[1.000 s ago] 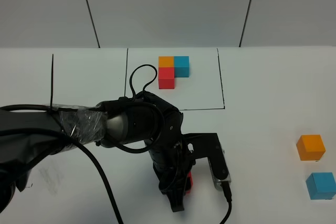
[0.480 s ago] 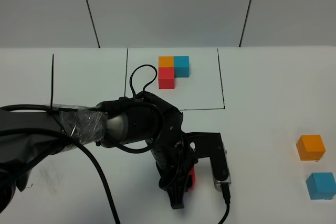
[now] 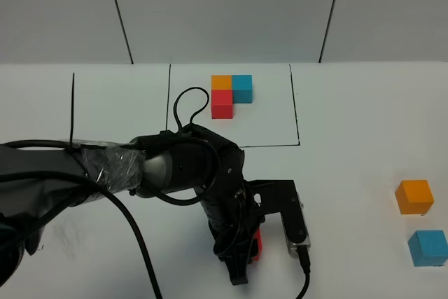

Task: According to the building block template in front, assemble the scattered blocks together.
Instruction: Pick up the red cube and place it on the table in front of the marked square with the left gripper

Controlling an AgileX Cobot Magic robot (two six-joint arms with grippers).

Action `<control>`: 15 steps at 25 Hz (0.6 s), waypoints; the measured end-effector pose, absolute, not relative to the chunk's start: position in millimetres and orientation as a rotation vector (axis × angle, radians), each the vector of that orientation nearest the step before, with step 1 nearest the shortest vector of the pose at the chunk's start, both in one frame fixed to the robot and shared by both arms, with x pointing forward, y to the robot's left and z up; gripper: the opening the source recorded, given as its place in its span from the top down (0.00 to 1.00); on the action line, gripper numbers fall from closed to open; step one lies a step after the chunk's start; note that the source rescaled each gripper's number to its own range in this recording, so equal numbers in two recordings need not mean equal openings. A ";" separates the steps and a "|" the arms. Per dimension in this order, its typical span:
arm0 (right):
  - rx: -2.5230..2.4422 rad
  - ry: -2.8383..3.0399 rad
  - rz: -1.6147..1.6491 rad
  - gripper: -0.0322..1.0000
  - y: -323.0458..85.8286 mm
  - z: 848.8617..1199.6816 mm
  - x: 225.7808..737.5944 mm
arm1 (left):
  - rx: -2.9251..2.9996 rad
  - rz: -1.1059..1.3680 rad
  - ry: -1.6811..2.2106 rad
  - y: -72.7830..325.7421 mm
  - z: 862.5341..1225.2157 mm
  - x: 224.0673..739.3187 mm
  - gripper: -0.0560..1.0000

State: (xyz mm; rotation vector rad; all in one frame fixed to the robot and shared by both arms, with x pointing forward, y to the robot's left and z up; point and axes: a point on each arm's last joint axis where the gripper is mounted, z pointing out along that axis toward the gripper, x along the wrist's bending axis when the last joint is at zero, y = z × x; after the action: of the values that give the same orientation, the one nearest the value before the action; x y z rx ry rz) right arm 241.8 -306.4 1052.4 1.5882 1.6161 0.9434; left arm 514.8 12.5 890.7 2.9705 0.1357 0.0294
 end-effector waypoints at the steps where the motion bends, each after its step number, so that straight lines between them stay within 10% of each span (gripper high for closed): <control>1: 1.588 1.616 0.943 0.46 -306.4 1052.4 241.8 | 2.975 0.023 0.136 12.7 889.9 514.5 0.95; 15: 1.588 1.616 0.943 0.46 -306.4 1052.4 241.8 | 2.999 -0.012 0.153 14.6 877.4 512.6 0.95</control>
State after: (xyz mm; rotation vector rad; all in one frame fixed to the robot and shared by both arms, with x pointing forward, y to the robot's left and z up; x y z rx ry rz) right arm 241.8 -306.4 1052.4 1.5882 1.6161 0.9434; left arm 512.6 14.6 877.4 2.9993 0.1531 -0.0119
